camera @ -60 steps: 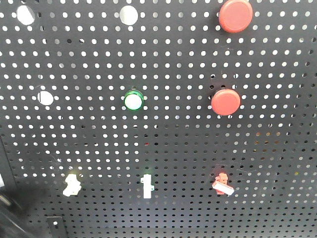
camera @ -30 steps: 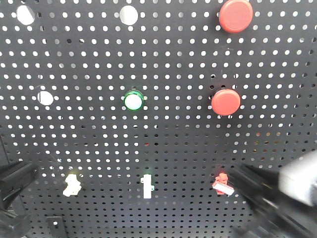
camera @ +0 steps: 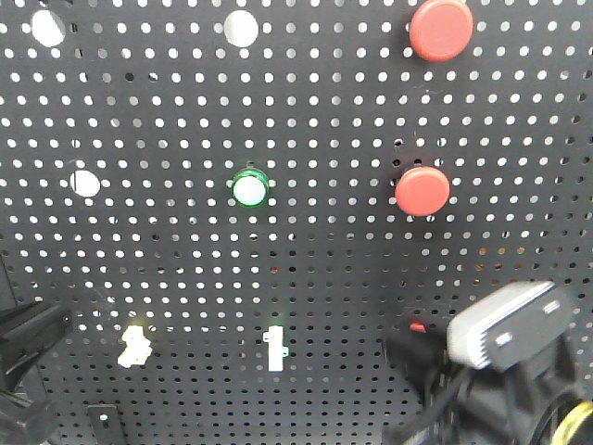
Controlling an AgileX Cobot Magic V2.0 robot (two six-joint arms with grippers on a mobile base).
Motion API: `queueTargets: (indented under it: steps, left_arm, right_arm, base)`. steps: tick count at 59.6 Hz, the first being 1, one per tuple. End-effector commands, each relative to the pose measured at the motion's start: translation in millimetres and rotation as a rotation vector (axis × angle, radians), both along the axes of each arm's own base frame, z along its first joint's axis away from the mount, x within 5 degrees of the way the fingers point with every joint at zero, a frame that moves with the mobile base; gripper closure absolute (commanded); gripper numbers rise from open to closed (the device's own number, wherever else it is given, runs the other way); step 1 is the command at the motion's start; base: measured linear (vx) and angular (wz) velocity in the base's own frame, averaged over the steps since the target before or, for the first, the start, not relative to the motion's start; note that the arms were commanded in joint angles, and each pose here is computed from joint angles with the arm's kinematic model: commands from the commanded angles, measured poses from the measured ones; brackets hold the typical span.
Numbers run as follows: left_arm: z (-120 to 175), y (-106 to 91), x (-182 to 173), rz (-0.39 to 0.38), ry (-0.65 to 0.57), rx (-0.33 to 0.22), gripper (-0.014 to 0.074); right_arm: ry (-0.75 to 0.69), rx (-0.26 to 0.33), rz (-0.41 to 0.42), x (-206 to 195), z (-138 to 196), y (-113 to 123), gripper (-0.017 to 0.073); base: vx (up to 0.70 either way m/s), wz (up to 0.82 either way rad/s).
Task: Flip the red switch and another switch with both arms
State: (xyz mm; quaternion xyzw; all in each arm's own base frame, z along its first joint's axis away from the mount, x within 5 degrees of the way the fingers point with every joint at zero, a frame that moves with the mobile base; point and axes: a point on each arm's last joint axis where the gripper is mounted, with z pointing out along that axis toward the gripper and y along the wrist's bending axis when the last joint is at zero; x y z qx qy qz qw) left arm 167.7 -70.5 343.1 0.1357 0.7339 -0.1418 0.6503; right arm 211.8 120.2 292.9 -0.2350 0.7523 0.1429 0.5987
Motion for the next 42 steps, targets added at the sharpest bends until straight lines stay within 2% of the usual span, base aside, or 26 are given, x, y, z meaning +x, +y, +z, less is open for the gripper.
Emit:
queueTargets:
  steps: [1,8,24,32,42]
  left_arm:
    - [20,-1.3,-3,-0.016,-0.111,-0.064,0.0591]
    - [20,-1.3,-3,-0.017,-0.117,-0.065,0.0591]
    - [20,-1.4,-3,-0.017,-0.118,-0.063,0.0591]
    - [20,-1.4,-3,-0.017,-0.118,-0.063,0.0591]
    - [20,-1.3,-3,-0.017,-0.113,-0.063,0.0591]
  right_arm:
    - [0.031,-0.010,-0.022,0,8,-3,0.0566]
    - [0.092,-0.051,-0.035,-1,2,-5,0.0566]
    - [0.080,-0.042,-0.033,-1,3,-5,0.0566]
    - [0.007,0.002,-0.025,-7,17,-7,0.0566]
    - [-0.169,0.107,-0.005,-24,48,-14,0.0566]
  base:
    - [0.00,0.00]
    - [0.00,0.00]
    - [0.00,0.00]
    - [0.00,0.00]
    - [0.00,0.00]
